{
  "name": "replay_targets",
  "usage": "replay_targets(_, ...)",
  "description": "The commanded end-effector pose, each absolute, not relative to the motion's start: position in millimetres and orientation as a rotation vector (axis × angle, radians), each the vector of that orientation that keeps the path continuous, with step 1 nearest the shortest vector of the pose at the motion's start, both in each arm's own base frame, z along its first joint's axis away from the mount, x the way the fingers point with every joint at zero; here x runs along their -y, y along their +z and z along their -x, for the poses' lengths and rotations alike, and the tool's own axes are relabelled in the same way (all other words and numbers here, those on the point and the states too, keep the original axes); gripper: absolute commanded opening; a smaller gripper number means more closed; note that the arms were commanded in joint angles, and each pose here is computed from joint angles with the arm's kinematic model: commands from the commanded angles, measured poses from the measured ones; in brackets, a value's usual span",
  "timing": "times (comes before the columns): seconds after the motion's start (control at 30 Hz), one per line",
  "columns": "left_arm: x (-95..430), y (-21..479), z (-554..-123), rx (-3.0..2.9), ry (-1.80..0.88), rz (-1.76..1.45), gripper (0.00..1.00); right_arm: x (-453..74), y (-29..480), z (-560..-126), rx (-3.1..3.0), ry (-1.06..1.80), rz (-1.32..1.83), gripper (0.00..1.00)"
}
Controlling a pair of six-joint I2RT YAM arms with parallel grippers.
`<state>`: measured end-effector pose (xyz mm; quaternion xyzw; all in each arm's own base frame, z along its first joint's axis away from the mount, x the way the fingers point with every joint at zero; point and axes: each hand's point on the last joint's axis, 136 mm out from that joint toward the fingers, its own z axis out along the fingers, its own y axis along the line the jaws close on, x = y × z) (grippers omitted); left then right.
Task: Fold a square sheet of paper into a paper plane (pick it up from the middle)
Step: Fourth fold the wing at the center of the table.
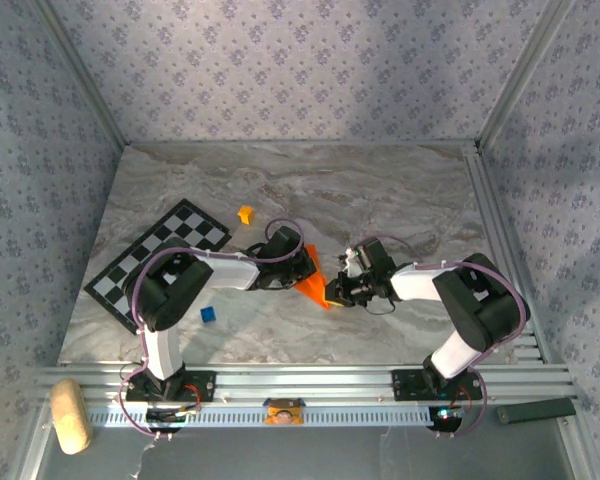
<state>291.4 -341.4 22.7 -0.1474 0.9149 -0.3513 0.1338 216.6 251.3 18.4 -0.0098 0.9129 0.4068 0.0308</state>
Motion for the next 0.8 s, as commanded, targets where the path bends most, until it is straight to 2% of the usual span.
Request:
replay_targets(0.0, 323.6, -4.5, -283.5, -2.739, -0.887, 0.452, 0.05, -234.2, 1.1, -187.3, -2.975, 1.145, 0.03, 0.12)
replay_targets(0.13, 322.7, -4.8, -283.8, -2.738, -0.884, 0.456, 0.05, -230.4, 3.2, -182.7, -2.997, 1.119, 0.046, 0.17)
replay_targets(0.3, 323.1, -4.8, -284.1, -2.735, -0.889, 0.459, 0.05, -227.3, -1.2, -177.3, -3.018, 1.071, 0.13, 0.16)
replay_targets(0.57, 322.3, -5.9, -283.0, -2.737, -0.889, 0.463, 0.05, -218.0, -11.2, -173.7, -3.063, 0.963, 0.126, 0.09)
replay_targets(0.77, 322.1, -6.5, -283.1, -2.736, -0.891, 0.468, 0.05, -220.1, -6.0, -171.7, -3.055, 0.995, 0.139, 0.13)
